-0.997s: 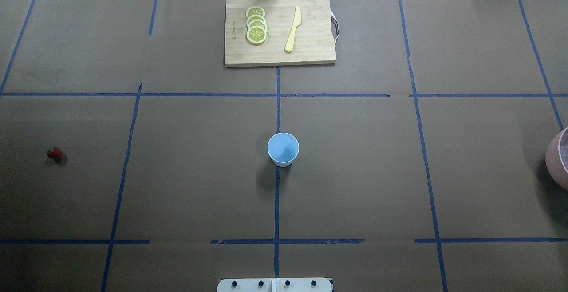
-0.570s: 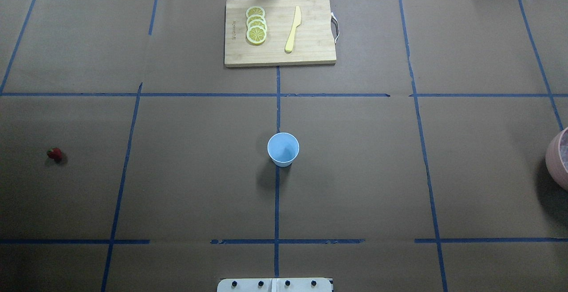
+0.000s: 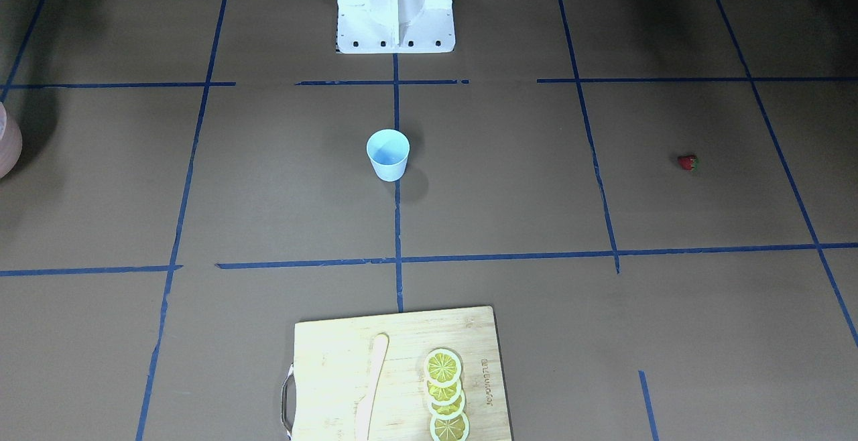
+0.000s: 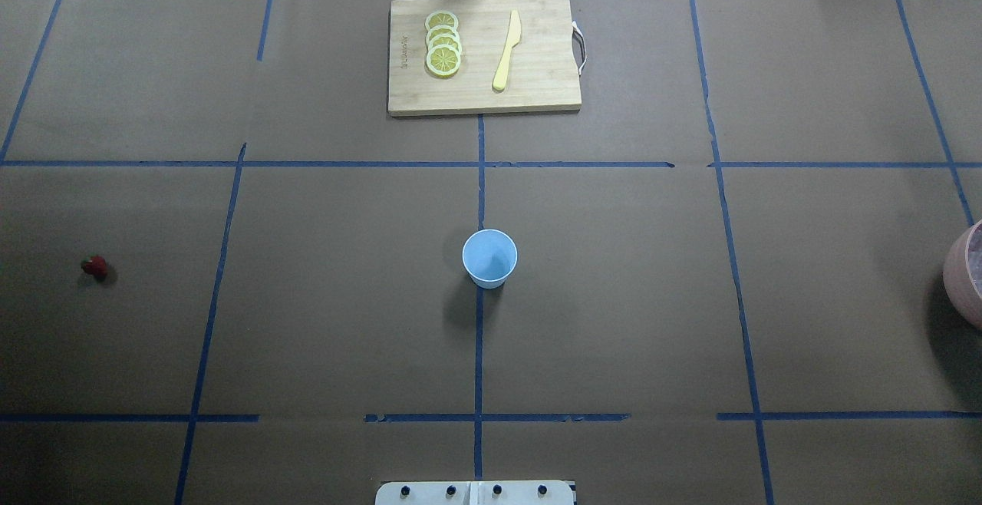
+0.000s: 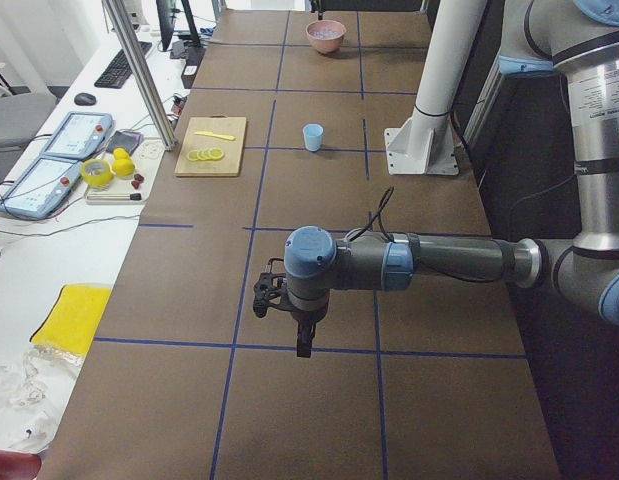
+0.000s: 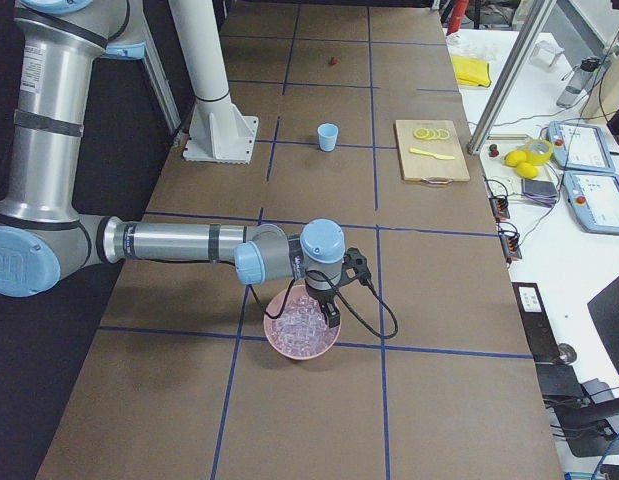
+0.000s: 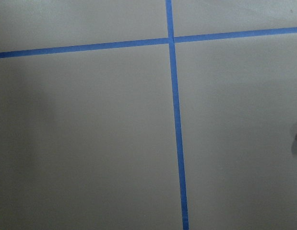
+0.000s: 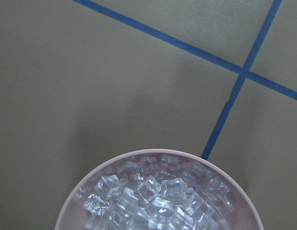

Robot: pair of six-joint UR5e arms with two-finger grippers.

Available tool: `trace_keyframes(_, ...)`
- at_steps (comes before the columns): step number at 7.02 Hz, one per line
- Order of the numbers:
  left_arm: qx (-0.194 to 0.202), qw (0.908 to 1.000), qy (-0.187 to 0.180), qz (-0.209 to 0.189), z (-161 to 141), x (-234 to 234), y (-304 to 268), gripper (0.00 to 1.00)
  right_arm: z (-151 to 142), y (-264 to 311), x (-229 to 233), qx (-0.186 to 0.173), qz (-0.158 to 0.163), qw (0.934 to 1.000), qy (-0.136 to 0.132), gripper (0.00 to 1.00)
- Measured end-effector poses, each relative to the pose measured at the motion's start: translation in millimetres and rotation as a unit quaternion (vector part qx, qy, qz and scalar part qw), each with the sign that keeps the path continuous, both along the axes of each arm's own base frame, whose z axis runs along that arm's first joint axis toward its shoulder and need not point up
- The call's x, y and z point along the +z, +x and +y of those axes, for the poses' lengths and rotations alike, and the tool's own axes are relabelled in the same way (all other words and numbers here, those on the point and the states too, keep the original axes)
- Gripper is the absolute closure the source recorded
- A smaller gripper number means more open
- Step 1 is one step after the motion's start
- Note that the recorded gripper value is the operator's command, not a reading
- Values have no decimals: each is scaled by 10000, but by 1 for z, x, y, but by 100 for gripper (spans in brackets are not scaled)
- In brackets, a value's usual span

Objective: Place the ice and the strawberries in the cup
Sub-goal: 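Lower the right gripper into the pink bowl and grasp an ice cube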

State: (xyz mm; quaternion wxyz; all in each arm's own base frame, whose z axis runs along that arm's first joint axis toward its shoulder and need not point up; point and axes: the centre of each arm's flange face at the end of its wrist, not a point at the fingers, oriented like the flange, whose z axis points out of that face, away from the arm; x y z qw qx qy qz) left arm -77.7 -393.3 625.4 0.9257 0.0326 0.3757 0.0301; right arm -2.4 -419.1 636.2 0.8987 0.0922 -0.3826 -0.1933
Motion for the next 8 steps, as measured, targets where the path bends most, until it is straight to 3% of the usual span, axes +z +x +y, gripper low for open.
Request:
trace_keyframes(4, 2, 10000, 25, 14, 0, -1, 0, 0, 0, -23, 14, -194, 222, 9995, -80, 4)
trace_keyframes(8, 4, 10000, 45, 26, -1, -3, 0, 0, 0, -41, 46, 203, 93, 9998, -13, 7)
